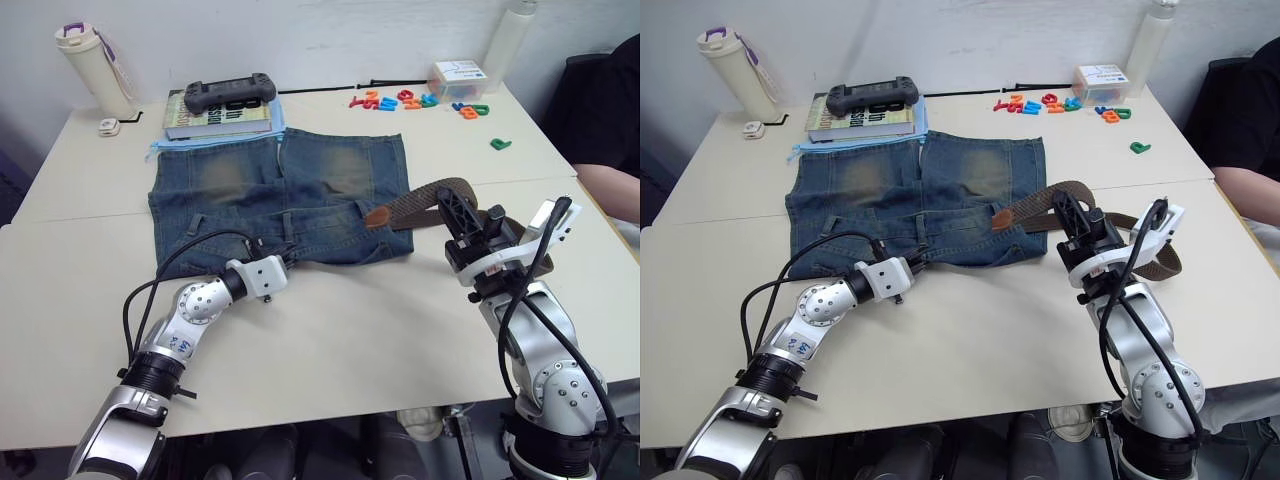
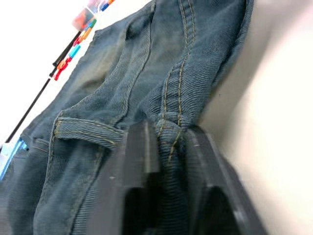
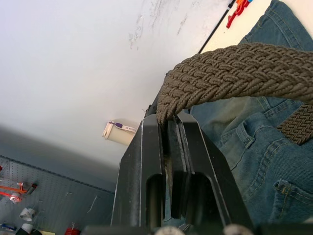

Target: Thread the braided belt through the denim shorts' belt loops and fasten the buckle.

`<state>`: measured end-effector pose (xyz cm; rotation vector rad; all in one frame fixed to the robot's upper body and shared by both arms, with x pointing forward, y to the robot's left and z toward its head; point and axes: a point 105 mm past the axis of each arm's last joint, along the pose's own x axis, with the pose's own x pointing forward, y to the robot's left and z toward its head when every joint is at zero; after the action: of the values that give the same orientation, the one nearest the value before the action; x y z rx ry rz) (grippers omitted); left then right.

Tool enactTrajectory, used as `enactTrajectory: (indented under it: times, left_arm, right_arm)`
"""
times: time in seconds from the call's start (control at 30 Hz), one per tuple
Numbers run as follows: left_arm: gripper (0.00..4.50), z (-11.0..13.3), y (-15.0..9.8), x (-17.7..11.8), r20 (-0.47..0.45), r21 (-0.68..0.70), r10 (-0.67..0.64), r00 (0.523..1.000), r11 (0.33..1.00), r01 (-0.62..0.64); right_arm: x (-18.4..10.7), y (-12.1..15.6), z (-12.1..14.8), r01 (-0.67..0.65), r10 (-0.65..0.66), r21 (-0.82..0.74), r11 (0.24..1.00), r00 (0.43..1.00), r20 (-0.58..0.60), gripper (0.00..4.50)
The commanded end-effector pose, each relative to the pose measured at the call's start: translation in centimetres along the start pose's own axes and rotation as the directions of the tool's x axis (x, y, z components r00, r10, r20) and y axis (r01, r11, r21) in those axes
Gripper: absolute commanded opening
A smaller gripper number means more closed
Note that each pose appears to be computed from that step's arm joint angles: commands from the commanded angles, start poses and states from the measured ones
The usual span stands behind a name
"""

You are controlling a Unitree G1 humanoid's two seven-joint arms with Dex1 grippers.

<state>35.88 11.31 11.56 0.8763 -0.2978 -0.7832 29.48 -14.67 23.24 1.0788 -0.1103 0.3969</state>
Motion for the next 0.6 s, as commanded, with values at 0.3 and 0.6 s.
enactTrajectory:
  times: [0.3, 0.6]
  left_arm:
    - [0.30, 3.6, -0.9, -2.5, 0.053, -0.014, -0.056, 0.997, 0.998, 0.056]
    - [0.30, 6.7, -1.2, -6.2, 0.045, -0.192, -0.038, 0.998, 0.980, 0.046]
  right_arm:
    - [-0.3, 0.9, 1.5, -0.021, 0.025, -0.052, 0.998, 0.997, 0.076, 0.00]
    - [-0.4, -0.2, 2.0, 0.030, -0.022, -0.102, 0.994, 0.996, 0.084, 0.00]
